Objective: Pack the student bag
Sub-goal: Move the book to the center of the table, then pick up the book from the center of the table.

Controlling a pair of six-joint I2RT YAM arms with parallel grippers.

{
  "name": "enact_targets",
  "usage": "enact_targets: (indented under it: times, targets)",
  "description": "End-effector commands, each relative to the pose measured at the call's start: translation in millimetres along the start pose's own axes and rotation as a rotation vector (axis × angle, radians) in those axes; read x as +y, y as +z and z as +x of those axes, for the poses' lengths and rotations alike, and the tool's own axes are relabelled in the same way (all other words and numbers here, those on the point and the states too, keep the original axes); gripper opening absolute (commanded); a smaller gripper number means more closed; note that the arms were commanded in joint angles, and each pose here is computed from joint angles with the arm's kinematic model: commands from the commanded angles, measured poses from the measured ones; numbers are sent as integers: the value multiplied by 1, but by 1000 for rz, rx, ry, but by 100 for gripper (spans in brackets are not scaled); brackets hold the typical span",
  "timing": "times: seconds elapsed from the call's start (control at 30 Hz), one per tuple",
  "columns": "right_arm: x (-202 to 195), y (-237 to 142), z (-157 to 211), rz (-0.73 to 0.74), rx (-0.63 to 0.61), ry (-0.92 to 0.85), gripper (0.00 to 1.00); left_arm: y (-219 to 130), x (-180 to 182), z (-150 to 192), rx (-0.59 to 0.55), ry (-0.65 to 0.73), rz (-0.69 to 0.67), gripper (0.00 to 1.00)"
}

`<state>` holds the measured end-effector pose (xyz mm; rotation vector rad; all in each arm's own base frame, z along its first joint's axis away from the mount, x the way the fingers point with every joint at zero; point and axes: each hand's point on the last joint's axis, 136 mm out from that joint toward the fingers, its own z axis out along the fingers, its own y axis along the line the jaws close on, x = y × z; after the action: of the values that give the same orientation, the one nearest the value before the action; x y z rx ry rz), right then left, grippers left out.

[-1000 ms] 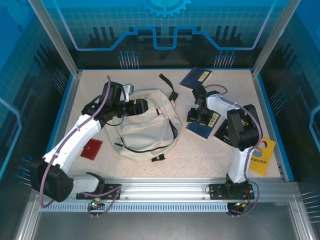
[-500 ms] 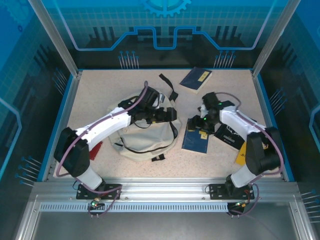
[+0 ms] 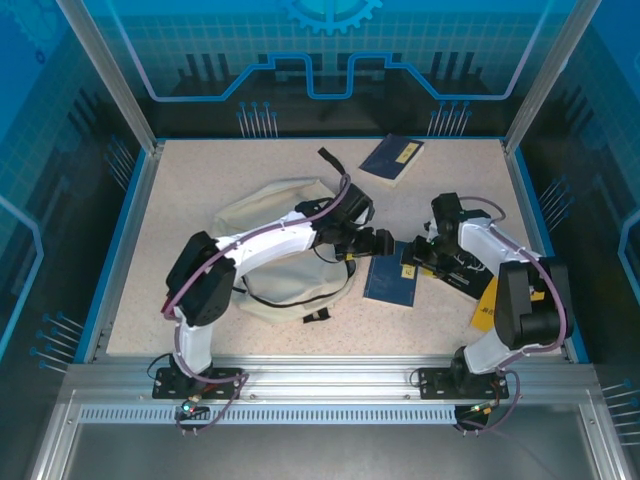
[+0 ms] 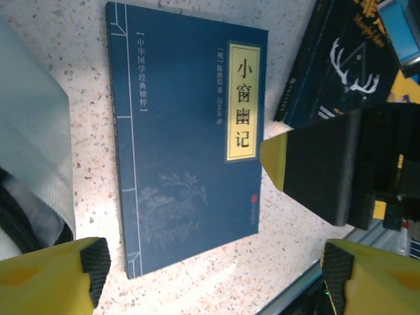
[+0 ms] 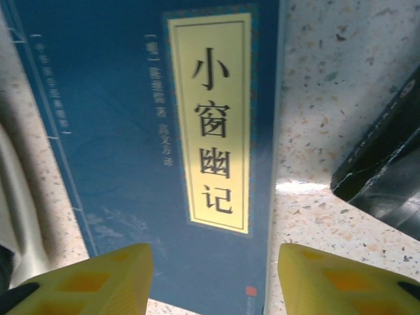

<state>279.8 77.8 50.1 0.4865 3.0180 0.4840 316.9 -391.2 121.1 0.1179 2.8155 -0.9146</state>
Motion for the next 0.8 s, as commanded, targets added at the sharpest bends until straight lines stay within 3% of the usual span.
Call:
enact_targets:
  times: [0.0,0.27,0.63,0.77]
  targets:
    - [-14,12,3,45,27,24,52,15,9,8,95,-18,-60,80]
    - [-21,24,6,68,58,36,50,44,35,8,155,-105,-208,69]
    - [-16,31,8,41,81,32,40,77,42,14,199,-286,-203,60]
    - [-16,33,9,36,90,31,38,79,47,11,196,-348,-249,50]
